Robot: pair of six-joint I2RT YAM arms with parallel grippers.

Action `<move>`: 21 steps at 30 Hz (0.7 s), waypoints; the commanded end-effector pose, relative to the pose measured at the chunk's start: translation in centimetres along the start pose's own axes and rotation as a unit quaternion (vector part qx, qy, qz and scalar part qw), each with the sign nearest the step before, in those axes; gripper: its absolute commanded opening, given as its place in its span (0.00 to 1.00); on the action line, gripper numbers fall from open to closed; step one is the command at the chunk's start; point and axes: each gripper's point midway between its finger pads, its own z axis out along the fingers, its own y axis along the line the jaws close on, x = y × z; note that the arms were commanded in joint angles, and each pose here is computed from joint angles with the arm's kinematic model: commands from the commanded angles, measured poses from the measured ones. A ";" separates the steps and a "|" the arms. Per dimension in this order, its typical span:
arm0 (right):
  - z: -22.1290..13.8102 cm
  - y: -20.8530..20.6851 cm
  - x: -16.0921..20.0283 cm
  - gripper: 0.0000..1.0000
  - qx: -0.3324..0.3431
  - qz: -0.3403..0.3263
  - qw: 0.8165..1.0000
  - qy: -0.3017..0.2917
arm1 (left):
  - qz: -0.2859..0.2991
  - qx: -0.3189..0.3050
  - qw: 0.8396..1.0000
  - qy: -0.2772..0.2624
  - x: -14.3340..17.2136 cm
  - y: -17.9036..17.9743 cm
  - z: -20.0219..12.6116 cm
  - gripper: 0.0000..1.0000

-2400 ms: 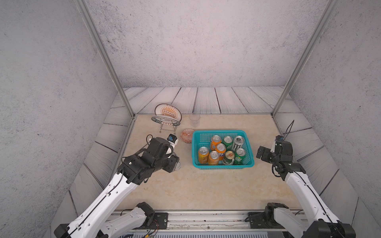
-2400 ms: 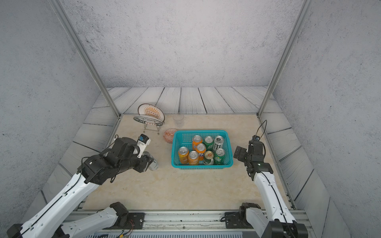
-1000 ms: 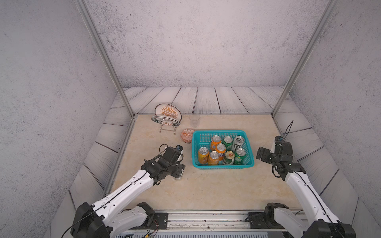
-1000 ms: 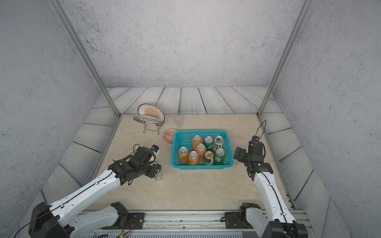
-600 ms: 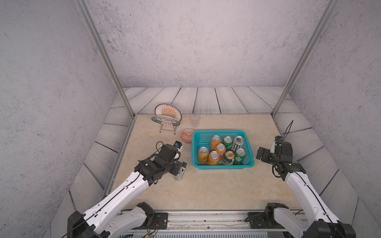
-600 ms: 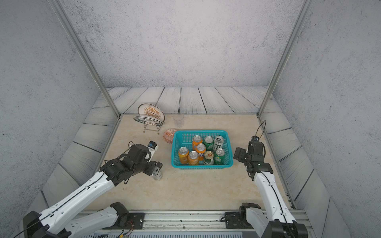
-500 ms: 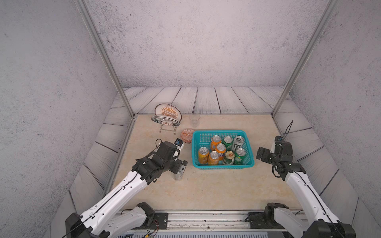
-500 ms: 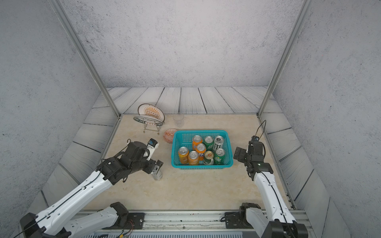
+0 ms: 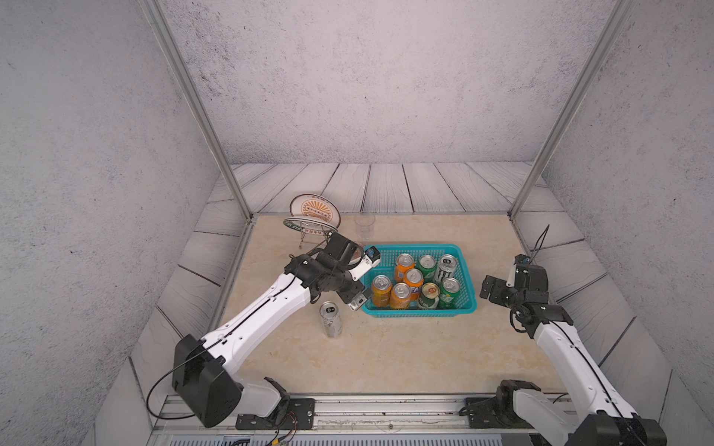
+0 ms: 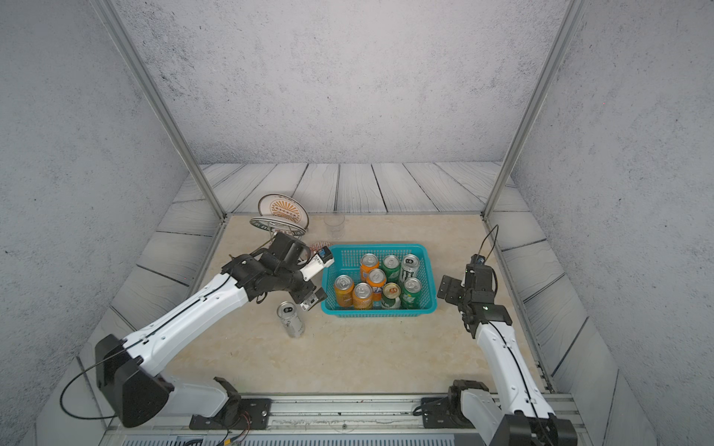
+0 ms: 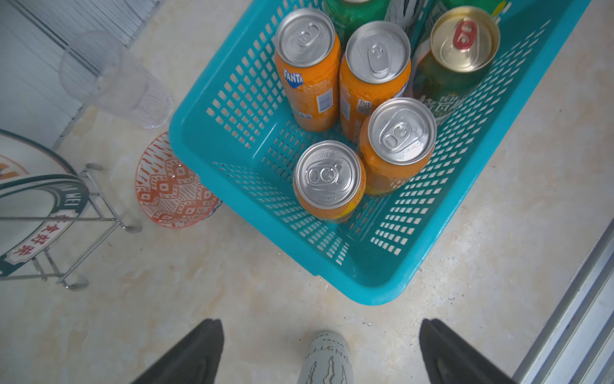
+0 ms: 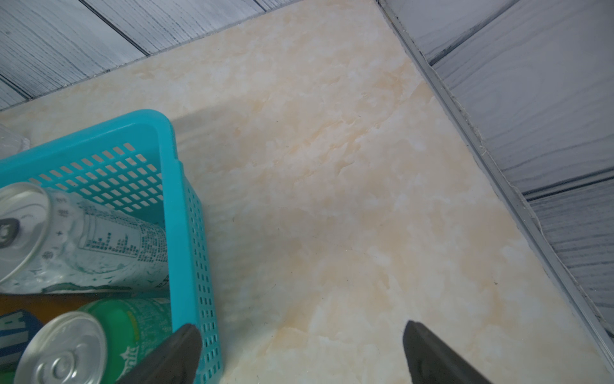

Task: Take out the drinks from the basket
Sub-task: Pick up the drink from the basket.

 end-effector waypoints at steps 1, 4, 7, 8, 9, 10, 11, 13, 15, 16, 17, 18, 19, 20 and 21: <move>-0.1 0.4 -0.8 0.99 -0.007 -0.002 1.000 -0.004 | 0.044 0.014 0.999 -0.011 -2.0 0.1 1.0 0.99; -0.1 0.5 -0.8 0.99 -0.011 0.000 1.000 -0.004 | 0.052 0.035 0.998 -0.013 -3.0 -0.1 2.9 0.99; -0.1 0.4 -0.8 0.99 -0.009 -0.002 1.000 -0.004 | 0.060 0.054 0.997 0.001 -3.1 -0.4 4.9 0.99; -0.1 0.4 -0.7 0.99 -0.008 -0.003 1.000 -0.003 | 0.064 0.057 0.996 0.006 -3.1 -0.3 5.5 0.99; -0.1 0.4 -0.7 0.99 -0.007 -0.004 1.000 -0.004 | 0.067 0.059 0.996 0.009 -3.1 -0.3 6.0 0.99; 0.0 0.3 -0.7 0.99 -0.007 -0.005 1.000 -0.003 | 0.070 0.065 0.995 0.015 -3.0 -0.4 6.7 0.99; 0.0 0.3 -0.7 0.99 -0.006 -0.005 1.000 -0.003 | 0.074 0.069 0.995 0.021 -2.9 -0.4 7.2 0.99; 0.0 0.3 -0.7 0.99 -0.006 -0.006 1.000 -0.002 | 0.075 0.074 0.994 0.036 -2.6 -0.3 8.2 0.99; 0.0 0.3 -0.6 0.99 -0.005 -0.006 1.000 -0.002 | 0.076 0.077 0.993 0.051 -2.3 -0.2 8.9 0.99; 0.0 0.3 -0.6 0.99 -0.006 -0.007 1.000 -0.002 | 0.077 0.075 0.993 0.056 -2.2 0.0 9.4 0.99; 0.1 0.3 -0.6 0.99 -0.006 -0.007 1.000 -0.001 | 0.078 0.075 0.992 0.062 -2.0 0.0 9.8 0.99; 0.0 0.3 -0.6 0.99 -0.006 -0.007 1.000 -0.001 | 0.078 0.076 0.992 0.066 -1.9 0.0 10.2 0.99; 0.0 0.3 -0.7 0.99 -0.007 -0.007 1.000 -0.002 | 0.078 0.079 0.991 0.069 -1.8 0.0 10.6 0.99; 0.0 0.4 -0.7 0.99 -0.007 -0.007 1.000 -0.002 | 0.078 0.084 0.991 0.070 -1.8 -0.2 11.0 0.99; 0.1 0.3 -0.6 0.99 -0.006 -0.007 1.000 -0.002 | 0.078 0.091 0.990 0.070 -1.7 -0.4 11.3 1.00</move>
